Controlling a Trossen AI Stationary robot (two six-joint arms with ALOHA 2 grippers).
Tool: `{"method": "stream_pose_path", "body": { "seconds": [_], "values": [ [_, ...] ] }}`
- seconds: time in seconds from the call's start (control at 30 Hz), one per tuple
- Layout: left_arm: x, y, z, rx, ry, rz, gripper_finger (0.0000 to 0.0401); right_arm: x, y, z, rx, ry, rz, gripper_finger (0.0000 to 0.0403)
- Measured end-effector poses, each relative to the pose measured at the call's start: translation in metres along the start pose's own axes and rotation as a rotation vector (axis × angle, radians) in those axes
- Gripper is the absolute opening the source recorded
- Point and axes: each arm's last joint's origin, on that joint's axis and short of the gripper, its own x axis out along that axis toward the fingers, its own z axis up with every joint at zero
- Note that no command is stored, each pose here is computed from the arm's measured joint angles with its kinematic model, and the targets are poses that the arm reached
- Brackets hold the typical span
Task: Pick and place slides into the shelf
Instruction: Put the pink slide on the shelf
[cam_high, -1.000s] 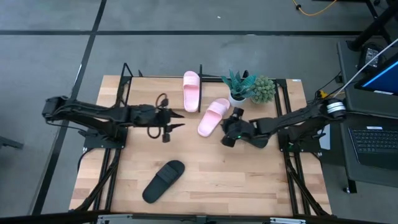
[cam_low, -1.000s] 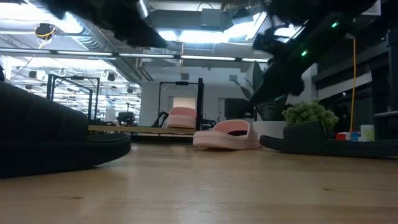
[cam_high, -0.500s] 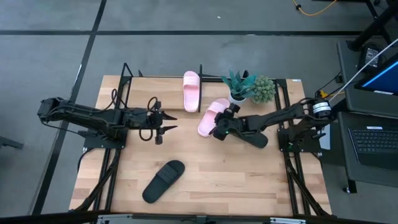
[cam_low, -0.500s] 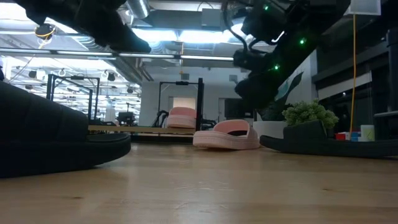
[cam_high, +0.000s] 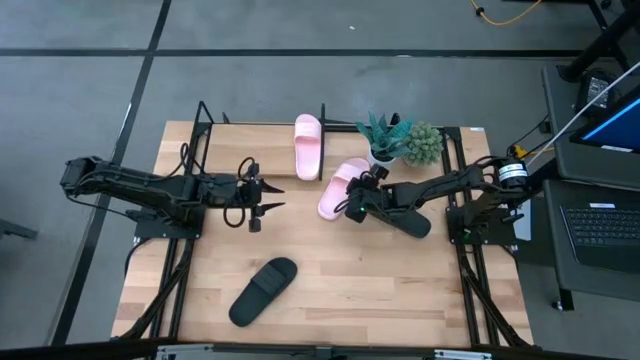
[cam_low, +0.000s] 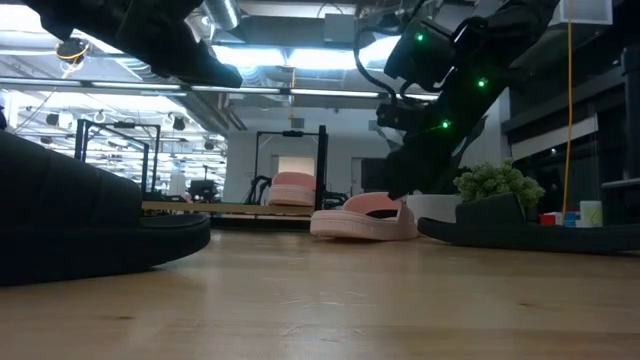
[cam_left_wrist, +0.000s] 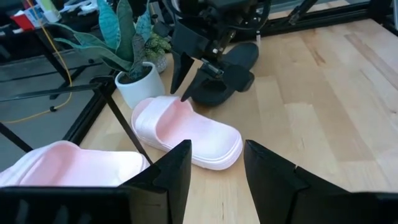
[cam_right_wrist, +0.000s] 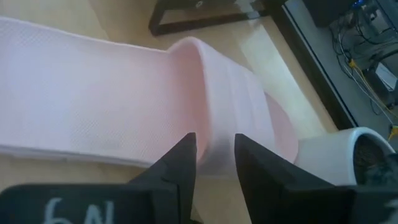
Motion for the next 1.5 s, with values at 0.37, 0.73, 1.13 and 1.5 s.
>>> {"method": "stream_pose_path", "body": {
  "seconds": [0.37, 0.73, 1.13, 1.5],
  "values": [
    [0.000, 0.000, 0.000, 0.024, 0.001, 0.000, 0.0140, 0.001, -0.002, -0.002, 0.029, 0.020, -0.008, 0.0112],
    [0.000, 0.000, 0.000, 0.026, 0.000, 0.000, 0.0140, 0.014, -0.004, -0.005, 0.029, 0.053, -0.031, 0.0112],
    [0.000, 0.000, 0.000, 0.025, 0.000, 0.001, 0.0140, 0.013, -0.006, -0.005, 0.014, 0.051, -0.031, 0.0071],
    [0.000, 0.000, 0.000, 0.025, 0.001, 0.001, 0.0140, 0.013, -0.007, -0.006, 0.031, 0.056, -0.051, 0.0008]
  ]
}}
